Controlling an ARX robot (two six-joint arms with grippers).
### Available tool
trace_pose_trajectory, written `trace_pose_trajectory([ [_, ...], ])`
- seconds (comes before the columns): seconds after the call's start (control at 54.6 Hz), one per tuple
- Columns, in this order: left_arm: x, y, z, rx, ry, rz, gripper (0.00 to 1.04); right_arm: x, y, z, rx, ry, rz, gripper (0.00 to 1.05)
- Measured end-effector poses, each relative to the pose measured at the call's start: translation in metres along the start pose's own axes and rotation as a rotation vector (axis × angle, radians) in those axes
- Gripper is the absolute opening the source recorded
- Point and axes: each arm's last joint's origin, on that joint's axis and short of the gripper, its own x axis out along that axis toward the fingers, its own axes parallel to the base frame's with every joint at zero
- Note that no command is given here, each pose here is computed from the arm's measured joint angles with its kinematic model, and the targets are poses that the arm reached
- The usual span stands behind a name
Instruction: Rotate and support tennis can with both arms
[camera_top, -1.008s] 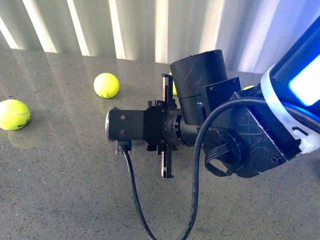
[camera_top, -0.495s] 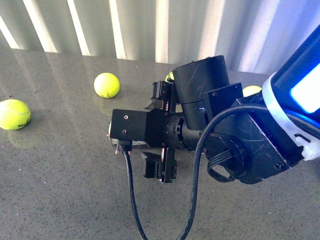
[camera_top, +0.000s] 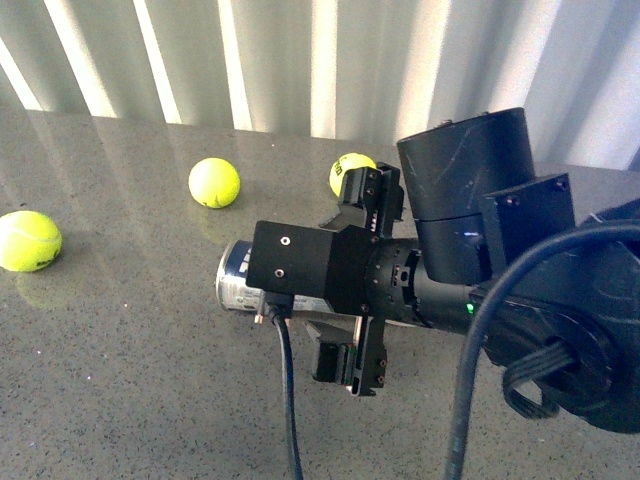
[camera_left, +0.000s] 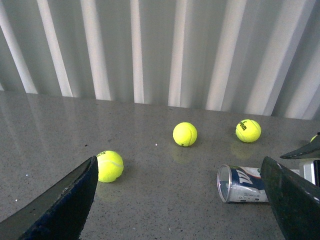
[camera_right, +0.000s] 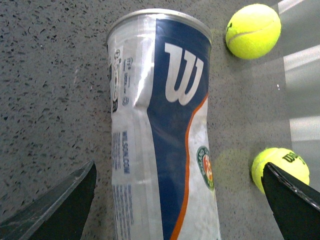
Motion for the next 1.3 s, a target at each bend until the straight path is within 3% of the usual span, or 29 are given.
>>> trace_pose_trajectory([
  [0.257,0.000,0.000,0.000,0.000,0.000,0.000,0.98,-0.042,-0.005,-0.015,0.031,0.047,-0.121,0.97],
  [0.458,0.000,0.000,0.000,0.000,0.000,0.000,0.98,-0.089,-0.026,-0.033,0.110,0.099,-0.314,0.97],
  [0.733,0.000,0.000,0.000,0.000,0.000,0.000,0.98,-0.161,-0.057,-0.076,0.264,0.304,-0.752,0.97],
  [0.824,0.000,0.000,0.000,0.000,0.000,0.000,0.98,-0.205,-0.063,-0.088,0.410,0.363,-1.025,0.97],
  [1.026,0.000,0.000,0.000,0.000,0.000,0.000,0.98,-0.265,-0.034,-0.073,0.585,0.185,-1.343,0.97],
  [1.044,0.000,0.000,0.000,0.000,0.000,0.000,0.98,-0.272,-0.034,-0.070,0.600,0.130,-1.350,0.96],
  [1.099,0.000,0.000,0.000,0.000,-0.002,0.000,0.98,-0.281,-0.030,-0.067,0.705,0.018,-1.150,0.85],
  [1.154,0.000,0.000,0.000,0.000,0.001,0.000,0.98,-0.290,-0.010,-0.055,0.901,-0.101,-0.955,0.70],
  [1.209,0.000,0.000,0.000,0.000,-0.001,0.000,0.98,-0.295,0.010,-0.050,0.993,-0.124,-0.908,0.56],
  [1.301,0.000,0.000,0.000,0.000,-0.002,0.001,0.98,-0.296,0.020,-0.046,1.042,-0.139,-0.925,0.35],
])
